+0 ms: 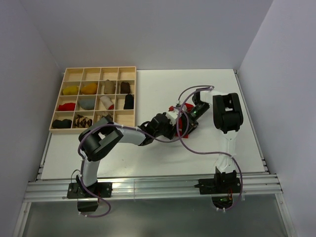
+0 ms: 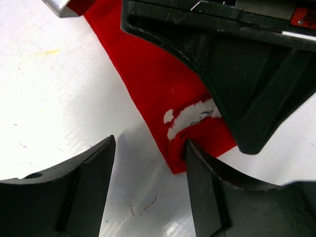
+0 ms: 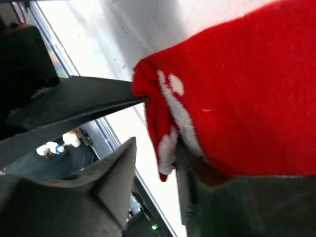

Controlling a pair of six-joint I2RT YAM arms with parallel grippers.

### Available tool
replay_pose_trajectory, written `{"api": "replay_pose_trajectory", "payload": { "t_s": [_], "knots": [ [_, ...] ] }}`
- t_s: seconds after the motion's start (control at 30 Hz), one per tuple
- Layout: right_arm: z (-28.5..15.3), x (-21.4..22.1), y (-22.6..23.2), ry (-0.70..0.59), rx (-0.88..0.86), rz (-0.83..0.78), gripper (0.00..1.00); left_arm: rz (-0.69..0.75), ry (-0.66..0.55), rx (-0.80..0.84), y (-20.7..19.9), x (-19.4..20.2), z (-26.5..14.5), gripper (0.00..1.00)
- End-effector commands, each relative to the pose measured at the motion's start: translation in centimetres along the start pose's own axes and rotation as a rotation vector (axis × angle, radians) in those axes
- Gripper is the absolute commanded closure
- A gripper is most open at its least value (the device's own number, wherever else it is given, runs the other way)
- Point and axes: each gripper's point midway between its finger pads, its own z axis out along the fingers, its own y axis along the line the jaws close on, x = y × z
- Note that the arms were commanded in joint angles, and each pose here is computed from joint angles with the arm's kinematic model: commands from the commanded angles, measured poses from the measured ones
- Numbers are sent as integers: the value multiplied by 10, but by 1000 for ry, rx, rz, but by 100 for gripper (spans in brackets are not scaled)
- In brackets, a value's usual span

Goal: Roll the socks
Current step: Roll the sock at the center of the board.

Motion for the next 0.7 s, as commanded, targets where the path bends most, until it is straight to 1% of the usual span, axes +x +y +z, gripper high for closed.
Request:
{"api": "replay_pose_trajectory", "payload": {
  "t_s": [0.0, 0.1, 0.17, 0.23, 0.33, 0.37, 0.43, 0.47, 0.53, 0.57, 0.6, 0.67],
  "knots": [
    [-12, -18, -15, -81, 137, -67, 54, -5, 8, -49, 3, 2, 8, 38],
    [-22, -27, -17, -139, 214, -82, 49, -13, 30, -68, 2, 12, 10, 38],
    [-29, -33, -17, -179, 260, -92, 48, -19, 45, -81, 2, 16, 12, 38],
    [-33, -35, -16, -208, 278, -95, 47, -30, 52, -110, 6, 18, 12, 39],
    [-45, -43, -13, -286, 304, -97, 45, -37, 72, -138, 11, 23, 13, 38],
    [-56, -46, -12, -331, 304, -106, 44, -37, 79, -145, 12, 26, 14, 38],
    [-65, -48, -9, -371, 295, -117, 44, -37, 96, -154, 13, 31, 15, 38],
    [-79, -49, -10, -417, 314, -126, 44, -40, 100, -156, 14, 32, 15, 39],
    [-92, -49, -13, -445, 357, -167, 44, -63, 110, -150, 14, 36, 14, 39],
    [-93, -48, -16, -455, 380, -185, 45, -78, 115, -143, 16, 36, 14, 42],
    [-109, -45, -17, -493, 422, -200, 45, -99, 117, -138, 16, 36, 14, 42],
    [-113, -39, -22, -515, 468, -252, 46, -121, 128, -119, 19, 38, 10, 46]
  ]
}}
